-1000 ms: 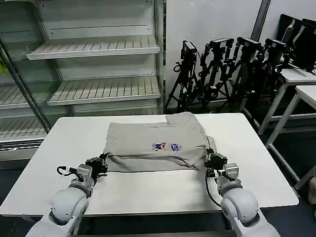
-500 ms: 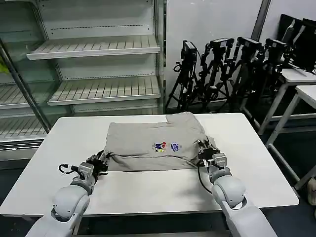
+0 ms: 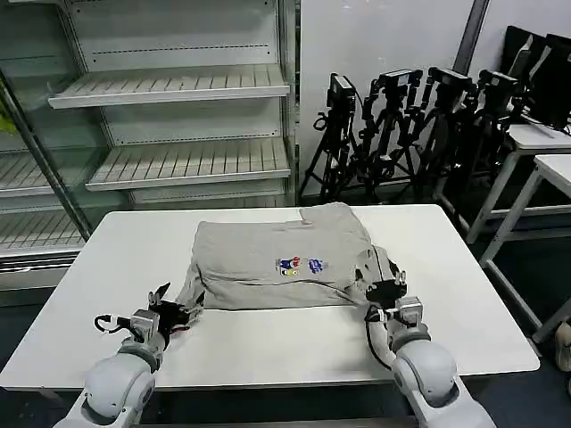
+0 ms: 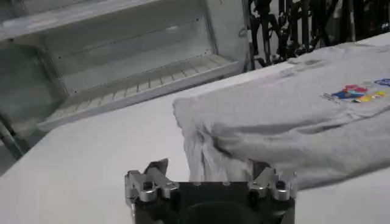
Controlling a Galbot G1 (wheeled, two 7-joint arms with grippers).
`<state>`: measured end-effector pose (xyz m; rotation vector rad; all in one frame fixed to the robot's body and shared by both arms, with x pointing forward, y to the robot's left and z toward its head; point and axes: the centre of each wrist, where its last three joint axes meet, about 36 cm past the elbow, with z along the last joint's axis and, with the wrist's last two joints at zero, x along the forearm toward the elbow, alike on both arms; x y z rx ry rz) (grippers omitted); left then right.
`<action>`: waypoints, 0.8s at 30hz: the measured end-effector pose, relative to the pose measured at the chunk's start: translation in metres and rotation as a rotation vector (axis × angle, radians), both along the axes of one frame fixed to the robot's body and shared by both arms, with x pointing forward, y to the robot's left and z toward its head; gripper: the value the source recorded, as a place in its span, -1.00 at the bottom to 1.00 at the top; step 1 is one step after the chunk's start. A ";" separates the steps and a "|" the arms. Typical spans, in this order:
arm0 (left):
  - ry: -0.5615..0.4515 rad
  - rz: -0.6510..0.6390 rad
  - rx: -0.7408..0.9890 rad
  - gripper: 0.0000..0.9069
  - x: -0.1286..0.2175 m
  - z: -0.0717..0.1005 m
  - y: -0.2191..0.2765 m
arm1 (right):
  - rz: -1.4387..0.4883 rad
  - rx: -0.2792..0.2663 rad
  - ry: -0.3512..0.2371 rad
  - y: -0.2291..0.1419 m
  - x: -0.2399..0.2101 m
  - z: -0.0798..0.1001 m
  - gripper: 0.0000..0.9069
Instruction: Fold and organize the clothes.
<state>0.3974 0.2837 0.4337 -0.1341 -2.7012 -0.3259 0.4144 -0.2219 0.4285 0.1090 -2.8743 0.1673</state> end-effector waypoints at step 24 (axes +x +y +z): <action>0.047 -0.004 -0.088 -0.96 -0.001 -0.007 0.000 | 0.000 0.120 0.192 -0.004 -0.014 -0.013 -1.00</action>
